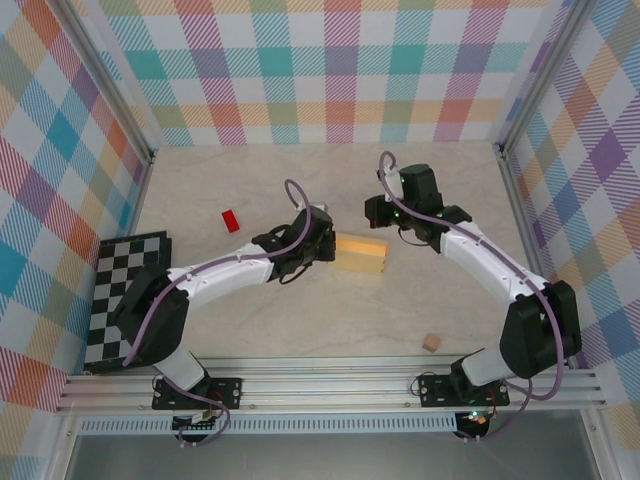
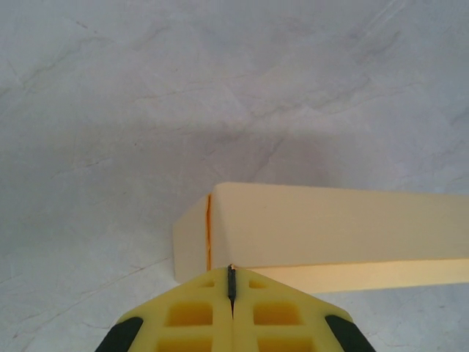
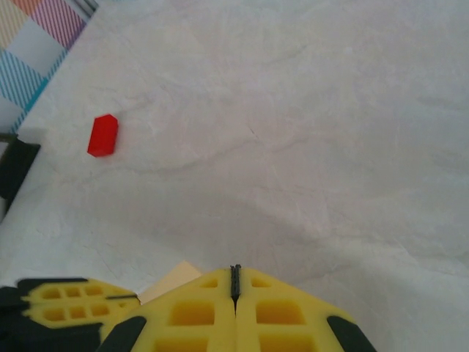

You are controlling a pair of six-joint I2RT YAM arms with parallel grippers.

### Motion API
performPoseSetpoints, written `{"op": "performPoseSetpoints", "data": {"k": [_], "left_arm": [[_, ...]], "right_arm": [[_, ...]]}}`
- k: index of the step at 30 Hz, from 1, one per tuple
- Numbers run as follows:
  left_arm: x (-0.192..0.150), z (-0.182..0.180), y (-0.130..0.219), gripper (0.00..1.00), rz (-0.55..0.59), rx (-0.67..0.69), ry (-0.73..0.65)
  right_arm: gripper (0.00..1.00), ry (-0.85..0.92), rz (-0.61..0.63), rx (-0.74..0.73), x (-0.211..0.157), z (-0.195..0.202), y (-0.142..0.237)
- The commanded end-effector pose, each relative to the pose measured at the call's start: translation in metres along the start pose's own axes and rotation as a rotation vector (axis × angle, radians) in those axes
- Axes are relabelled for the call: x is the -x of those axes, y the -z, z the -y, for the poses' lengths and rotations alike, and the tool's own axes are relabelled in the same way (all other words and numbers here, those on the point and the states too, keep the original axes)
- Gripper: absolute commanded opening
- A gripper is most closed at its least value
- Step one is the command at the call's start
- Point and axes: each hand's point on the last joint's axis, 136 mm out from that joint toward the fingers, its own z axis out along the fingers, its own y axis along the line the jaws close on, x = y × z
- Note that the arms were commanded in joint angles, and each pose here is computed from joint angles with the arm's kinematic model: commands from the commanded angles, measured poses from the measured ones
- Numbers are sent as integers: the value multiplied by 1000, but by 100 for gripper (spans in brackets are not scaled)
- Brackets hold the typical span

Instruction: Fold the paper box

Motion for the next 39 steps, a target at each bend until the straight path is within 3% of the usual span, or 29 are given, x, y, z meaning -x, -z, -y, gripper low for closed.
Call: {"op": "performPoseSetpoints", "data": {"k": [1, 6, 18, 23, 29, 39], "left_arm": [[-9, -5, -4, 6, -32, 35, -25], [-9, -7, 1, 6, -34, 35, -13], [35, 18, 46, 8, 10, -29, 23], [39, 29, 26, 8, -4, -44, 26], [15, 28, -10, 4, -40, -69, 29], [-20, -5, -34, 3, -72, -24, 36]], "right_arm": [[0, 12, -16, 34, -18, -5, -1], [0, 0, -50, 40, -48, 0, -6], [0, 48, -106, -1, -88, 8, -12], [0, 47, -117, -10, -98, 11, -12], [0, 36, -130, -10, -110, 13, -12], [0, 7, -154, -18, -136, 24, -19]]}}
